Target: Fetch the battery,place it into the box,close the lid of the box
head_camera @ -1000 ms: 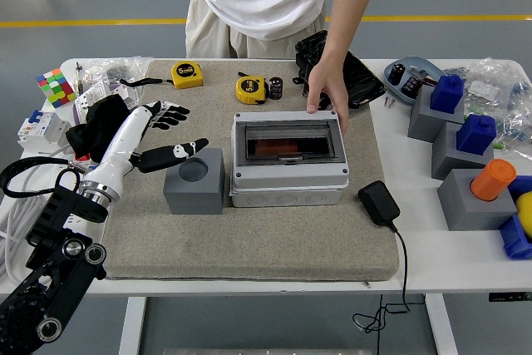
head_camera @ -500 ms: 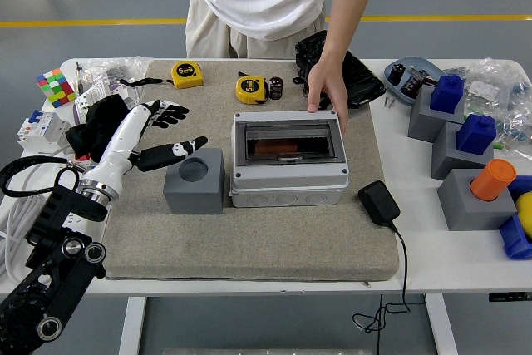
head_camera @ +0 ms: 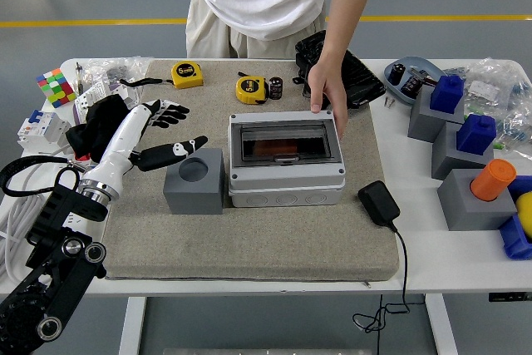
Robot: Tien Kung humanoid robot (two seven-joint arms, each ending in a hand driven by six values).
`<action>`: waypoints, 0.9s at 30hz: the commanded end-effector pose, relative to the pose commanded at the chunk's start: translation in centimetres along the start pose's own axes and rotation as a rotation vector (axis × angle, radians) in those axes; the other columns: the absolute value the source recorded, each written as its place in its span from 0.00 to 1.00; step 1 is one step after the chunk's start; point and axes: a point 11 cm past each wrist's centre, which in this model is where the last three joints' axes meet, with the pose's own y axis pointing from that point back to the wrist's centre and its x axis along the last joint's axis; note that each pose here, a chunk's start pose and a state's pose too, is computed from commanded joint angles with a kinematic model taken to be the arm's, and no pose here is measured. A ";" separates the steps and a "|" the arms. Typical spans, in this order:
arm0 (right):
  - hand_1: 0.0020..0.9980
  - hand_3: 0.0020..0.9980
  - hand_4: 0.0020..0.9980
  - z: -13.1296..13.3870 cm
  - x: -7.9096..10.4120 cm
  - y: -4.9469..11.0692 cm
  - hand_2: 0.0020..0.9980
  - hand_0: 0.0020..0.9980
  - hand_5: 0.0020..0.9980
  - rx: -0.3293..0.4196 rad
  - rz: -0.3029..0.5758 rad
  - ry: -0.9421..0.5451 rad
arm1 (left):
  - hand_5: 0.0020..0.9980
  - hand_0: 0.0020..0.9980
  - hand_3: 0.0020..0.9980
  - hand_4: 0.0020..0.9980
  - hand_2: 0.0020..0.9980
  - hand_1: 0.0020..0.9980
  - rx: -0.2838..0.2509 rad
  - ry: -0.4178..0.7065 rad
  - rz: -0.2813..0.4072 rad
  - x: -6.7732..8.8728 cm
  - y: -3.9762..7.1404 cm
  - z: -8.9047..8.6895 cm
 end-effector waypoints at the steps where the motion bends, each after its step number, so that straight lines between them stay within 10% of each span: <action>1: 0.67 0.61 1.00 0.0 0.0 0.0 0.68 0.64 0.60 -0.001 0.001 0.000 | 0.45 0.59 0.63 0.95 0.65 0.64 0.000 0.000 0.000 0.0 0.0 0.0; 27: 0.67 0.61 1.00 -0.1 0.0 0.0 0.68 0.64 0.60 0.000 0.001 0.001 | 0.45 0.59 0.64 0.95 0.65 0.64 0.001 0.002 0.004 0.1 0.0 0.0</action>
